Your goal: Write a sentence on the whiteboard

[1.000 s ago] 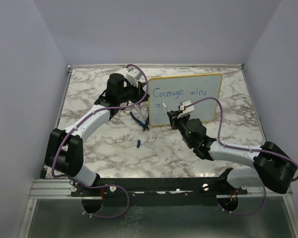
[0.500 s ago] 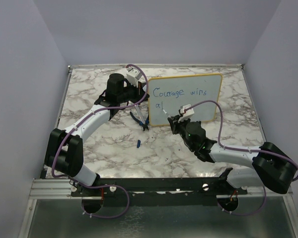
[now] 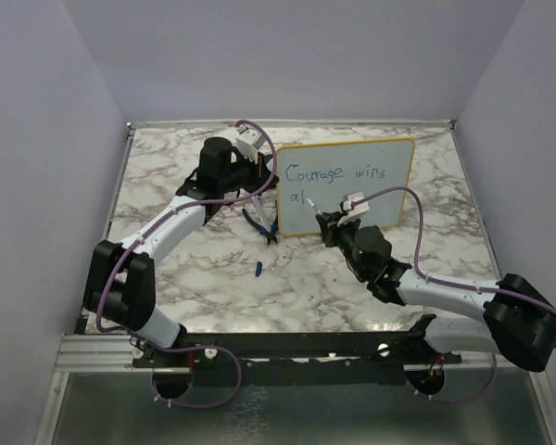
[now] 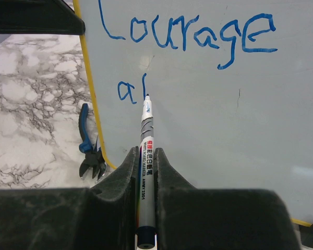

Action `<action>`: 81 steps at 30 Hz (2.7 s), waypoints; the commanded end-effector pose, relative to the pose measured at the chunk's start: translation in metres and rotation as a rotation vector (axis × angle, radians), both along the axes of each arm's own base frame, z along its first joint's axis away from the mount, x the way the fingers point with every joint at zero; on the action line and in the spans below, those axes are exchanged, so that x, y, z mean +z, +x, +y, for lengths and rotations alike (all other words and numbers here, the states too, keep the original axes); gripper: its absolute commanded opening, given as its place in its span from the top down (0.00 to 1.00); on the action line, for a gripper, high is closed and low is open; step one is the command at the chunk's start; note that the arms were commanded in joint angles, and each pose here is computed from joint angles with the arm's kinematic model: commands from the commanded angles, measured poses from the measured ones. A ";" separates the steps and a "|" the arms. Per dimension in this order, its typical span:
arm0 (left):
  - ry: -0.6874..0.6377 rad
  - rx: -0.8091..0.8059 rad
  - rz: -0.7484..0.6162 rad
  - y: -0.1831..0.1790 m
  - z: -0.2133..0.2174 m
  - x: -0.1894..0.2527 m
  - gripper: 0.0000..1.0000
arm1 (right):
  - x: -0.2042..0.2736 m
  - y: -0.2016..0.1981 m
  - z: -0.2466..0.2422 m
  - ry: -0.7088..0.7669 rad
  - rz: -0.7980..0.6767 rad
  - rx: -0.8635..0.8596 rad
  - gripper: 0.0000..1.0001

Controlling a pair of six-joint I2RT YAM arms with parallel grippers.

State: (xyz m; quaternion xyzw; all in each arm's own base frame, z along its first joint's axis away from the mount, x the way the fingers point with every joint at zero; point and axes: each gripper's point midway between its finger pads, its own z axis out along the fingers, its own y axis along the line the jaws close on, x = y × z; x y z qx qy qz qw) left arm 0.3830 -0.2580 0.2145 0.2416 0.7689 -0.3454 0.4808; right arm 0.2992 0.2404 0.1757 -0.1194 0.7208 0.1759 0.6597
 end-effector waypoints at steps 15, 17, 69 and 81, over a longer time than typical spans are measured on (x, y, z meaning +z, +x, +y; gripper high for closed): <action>0.004 -0.036 -0.002 -0.010 -0.006 0.005 1.00 | -0.006 0.015 -0.005 -0.056 -0.003 -0.080 0.99; 0.003 -0.036 -0.002 -0.010 -0.006 0.005 1.00 | -0.010 0.014 -0.006 -0.061 0.006 -0.083 0.99; 0.003 -0.035 -0.009 -0.011 -0.005 0.007 1.00 | -0.018 0.013 -0.023 -0.083 0.021 -0.151 0.99; 0.005 -0.035 -0.008 -0.010 -0.005 0.006 1.00 | -0.034 0.006 -0.032 -0.094 0.059 -0.168 0.99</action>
